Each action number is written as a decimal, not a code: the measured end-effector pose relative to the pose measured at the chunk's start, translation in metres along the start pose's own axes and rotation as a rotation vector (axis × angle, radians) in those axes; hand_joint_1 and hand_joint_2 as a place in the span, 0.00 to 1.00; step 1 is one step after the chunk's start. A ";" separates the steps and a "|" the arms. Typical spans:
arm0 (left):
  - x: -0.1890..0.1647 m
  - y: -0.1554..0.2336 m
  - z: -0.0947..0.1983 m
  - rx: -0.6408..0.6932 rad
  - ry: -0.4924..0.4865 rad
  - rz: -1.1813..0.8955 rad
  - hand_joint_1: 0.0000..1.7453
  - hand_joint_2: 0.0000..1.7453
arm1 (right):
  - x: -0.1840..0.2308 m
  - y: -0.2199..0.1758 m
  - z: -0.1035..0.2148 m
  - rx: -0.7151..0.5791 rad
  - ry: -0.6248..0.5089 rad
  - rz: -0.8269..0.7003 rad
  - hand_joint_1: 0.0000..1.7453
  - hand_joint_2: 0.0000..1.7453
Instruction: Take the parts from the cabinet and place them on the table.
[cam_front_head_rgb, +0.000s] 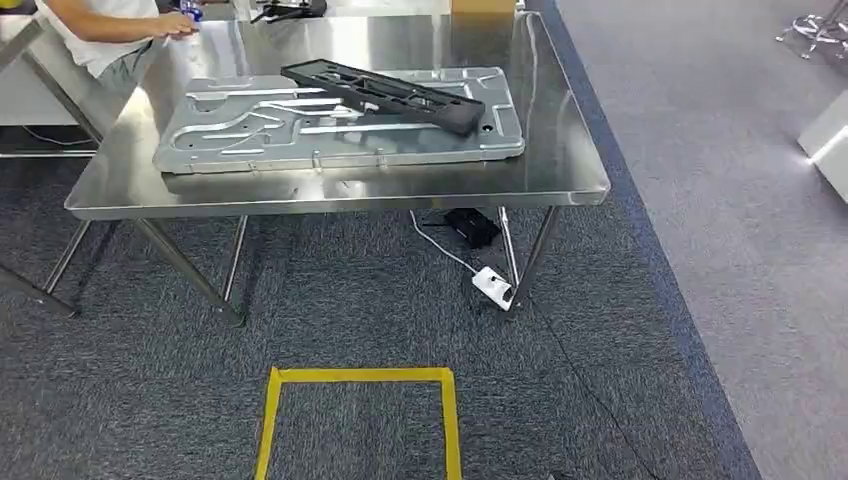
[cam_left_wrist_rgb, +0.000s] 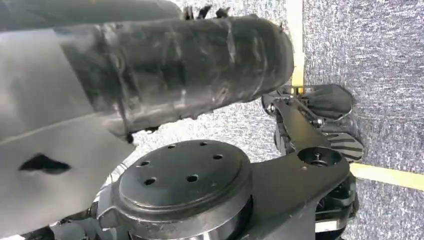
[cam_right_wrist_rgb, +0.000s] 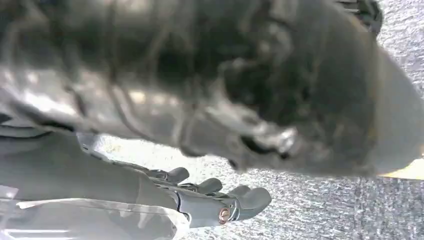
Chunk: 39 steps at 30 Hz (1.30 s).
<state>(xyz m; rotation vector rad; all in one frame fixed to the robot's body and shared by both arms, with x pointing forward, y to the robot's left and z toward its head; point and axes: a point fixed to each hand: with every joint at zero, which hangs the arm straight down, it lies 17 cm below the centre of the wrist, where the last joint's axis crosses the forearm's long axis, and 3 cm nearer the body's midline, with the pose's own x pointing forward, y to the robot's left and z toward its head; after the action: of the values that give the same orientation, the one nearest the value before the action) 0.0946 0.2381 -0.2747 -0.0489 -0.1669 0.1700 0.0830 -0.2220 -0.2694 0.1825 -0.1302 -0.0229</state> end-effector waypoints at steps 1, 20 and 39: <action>0.001 0.000 0.000 0.000 -0.001 0.000 0.00 0.00 | 0.000 0.000 0.000 0.001 -0.003 0.000 0.00 0.00; 0.004 0.005 0.000 0.007 -0.013 0.013 0.00 0.00 | 0.010 0.020 0.000 0.040 -0.033 0.005 0.00 1.00; 0.008 0.009 0.000 0.013 -0.019 0.013 0.00 0.00 | 0.014 0.024 0.000 0.052 -0.036 -0.002 0.00 0.00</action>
<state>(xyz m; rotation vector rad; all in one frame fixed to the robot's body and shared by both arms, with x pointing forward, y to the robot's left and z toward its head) 0.1009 0.2481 -0.2744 -0.0359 -0.1841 0.1846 0.0967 -0.1994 -0.2634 0.2340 -0.1670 -0.0249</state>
